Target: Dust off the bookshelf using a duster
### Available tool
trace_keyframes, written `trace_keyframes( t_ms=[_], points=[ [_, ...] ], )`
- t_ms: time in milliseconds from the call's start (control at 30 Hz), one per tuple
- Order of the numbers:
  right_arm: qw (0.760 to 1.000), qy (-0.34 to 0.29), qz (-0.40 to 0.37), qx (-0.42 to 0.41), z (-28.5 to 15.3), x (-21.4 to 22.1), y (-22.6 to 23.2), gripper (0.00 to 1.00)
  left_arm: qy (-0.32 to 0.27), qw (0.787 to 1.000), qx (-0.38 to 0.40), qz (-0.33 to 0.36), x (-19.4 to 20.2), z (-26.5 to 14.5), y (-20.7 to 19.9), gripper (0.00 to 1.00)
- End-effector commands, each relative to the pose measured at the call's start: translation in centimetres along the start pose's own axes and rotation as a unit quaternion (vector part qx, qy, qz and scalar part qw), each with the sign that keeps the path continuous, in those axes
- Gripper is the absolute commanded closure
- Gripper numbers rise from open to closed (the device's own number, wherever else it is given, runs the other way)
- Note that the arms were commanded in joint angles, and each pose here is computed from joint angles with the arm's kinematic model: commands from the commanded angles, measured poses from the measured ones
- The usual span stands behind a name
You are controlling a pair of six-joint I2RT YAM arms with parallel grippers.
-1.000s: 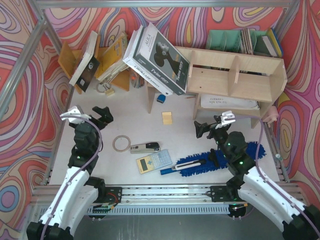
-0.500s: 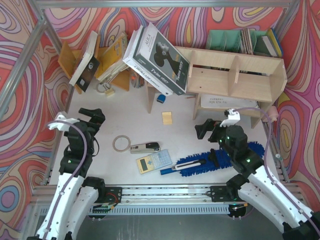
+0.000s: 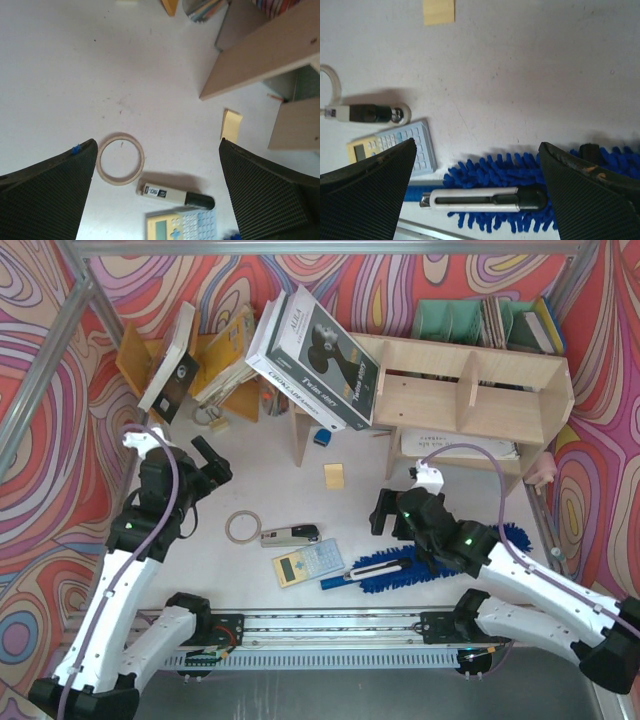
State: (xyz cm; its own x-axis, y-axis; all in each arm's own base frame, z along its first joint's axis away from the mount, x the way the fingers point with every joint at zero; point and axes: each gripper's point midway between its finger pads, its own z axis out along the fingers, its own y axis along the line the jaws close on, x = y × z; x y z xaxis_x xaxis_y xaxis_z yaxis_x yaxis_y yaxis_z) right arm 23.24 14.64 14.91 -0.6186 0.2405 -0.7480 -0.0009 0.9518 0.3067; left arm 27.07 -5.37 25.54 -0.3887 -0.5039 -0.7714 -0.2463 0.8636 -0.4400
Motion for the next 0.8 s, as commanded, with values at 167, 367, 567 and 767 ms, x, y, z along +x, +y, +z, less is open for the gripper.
trace_keyframes(
  t_ms=[167,367,567,767],
  points=[
    [0.990,0.076,-0.037,0.110,-1.7,2.8,-0.5,0.09,0.044,0.994,0.042,0.094,2.2,-0.9,-0.5,0.01],
    [0.978,0.123,-0.038,0.167,-3.3,4.1,-2.2,0.15,0.048,0.994,0.044,0.092,2.3,-1.3,-0.4,0.01],
    [0.962,0.142,-0.023,0.231,-5.1,5.1,-4.9,0.29,0.045,0.994,0.044,0.095,2.0,-1.0,-0.7,0.01],
    [0.946,0.164,-0.049,0.277,-5.2,6.6,-7.0,0.38,0.053,0.993,0.048,0.093,2.3,-1.2,-0.8,0.01]
  ],
)
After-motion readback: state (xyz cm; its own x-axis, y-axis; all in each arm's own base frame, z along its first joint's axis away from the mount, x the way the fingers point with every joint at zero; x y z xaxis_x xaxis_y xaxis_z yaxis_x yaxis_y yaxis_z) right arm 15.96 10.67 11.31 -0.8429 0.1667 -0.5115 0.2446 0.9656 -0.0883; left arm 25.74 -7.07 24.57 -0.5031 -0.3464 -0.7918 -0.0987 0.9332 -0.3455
